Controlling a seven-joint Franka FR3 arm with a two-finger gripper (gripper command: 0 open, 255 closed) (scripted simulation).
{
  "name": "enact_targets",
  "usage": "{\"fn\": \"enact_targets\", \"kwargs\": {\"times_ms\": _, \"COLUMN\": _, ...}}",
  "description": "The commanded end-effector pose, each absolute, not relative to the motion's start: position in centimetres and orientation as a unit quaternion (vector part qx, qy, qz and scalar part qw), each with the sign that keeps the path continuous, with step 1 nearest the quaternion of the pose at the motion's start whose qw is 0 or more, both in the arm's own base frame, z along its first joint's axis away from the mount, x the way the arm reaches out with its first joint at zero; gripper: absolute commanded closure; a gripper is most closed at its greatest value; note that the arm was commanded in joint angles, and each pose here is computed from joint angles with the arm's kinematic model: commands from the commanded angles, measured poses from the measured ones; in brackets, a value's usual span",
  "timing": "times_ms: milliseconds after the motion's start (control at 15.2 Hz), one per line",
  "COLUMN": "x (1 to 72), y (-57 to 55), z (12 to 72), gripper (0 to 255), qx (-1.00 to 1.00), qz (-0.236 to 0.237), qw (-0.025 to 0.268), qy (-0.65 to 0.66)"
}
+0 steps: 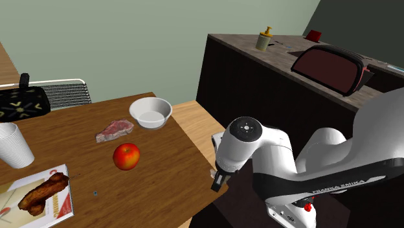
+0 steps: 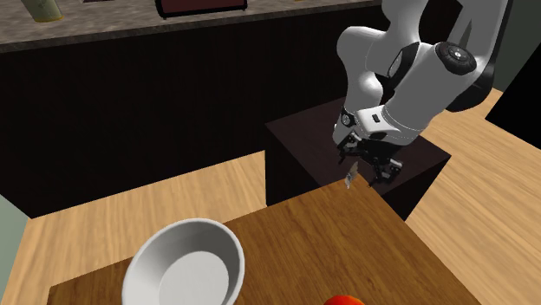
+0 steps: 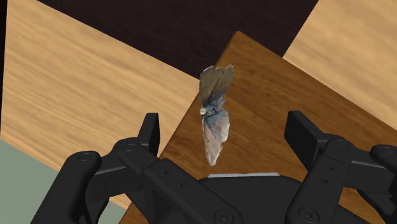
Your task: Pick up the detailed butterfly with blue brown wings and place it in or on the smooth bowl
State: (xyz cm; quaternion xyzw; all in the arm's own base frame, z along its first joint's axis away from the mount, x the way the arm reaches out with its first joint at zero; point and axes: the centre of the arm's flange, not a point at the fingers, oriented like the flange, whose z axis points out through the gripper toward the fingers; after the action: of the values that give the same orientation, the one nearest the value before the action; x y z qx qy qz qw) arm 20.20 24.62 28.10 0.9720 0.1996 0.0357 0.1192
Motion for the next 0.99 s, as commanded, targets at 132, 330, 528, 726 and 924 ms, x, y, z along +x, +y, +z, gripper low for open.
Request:
{"fn": "enact_targets", "kwargs": {"times_ms": 132, "x": 20.38, "y": 24.26, "z": 26.76, "gripper": 0, "qx": 0.972, "qz": 0.036, "qw": 0.119, "qy": 0.200}}
{"fn": "enact_targets", "kwargs": {"times_ms": 330, "x": 20.38, "y": 24.26, "z": 26.76, "gripper": 0, "qx": 0.972, "qz": 0.036, "qw": 0.119, "qy": 0.200}}
{"fn": "enact_targets", "kwargs": {"times_ms": 528, "x": 20.38, "y": 24.26, "z": 26.77, "gripper": 0, "qx": 0.972, "qz": 0.036, "qw": 0.119, "qy": 0.200}}
{"fn": "enact_targets", "kwargs": {"times_ms": 726, "x": 20.38, "y": 24.26, "z": 26.77, "gripper": 255, "qx": 0.972, "qz": 0.036, "qw": 0.119, "qy": 0.200}}
{"fn": "enact_targets", "kwargs": {"times_ms": 924, "x": 20.39, "y": 24.25, "z": 26.76, "gripper": 255, "qx": 0.972, "qz": 0.036, "qw": 0.119, "qy": 0.200}}
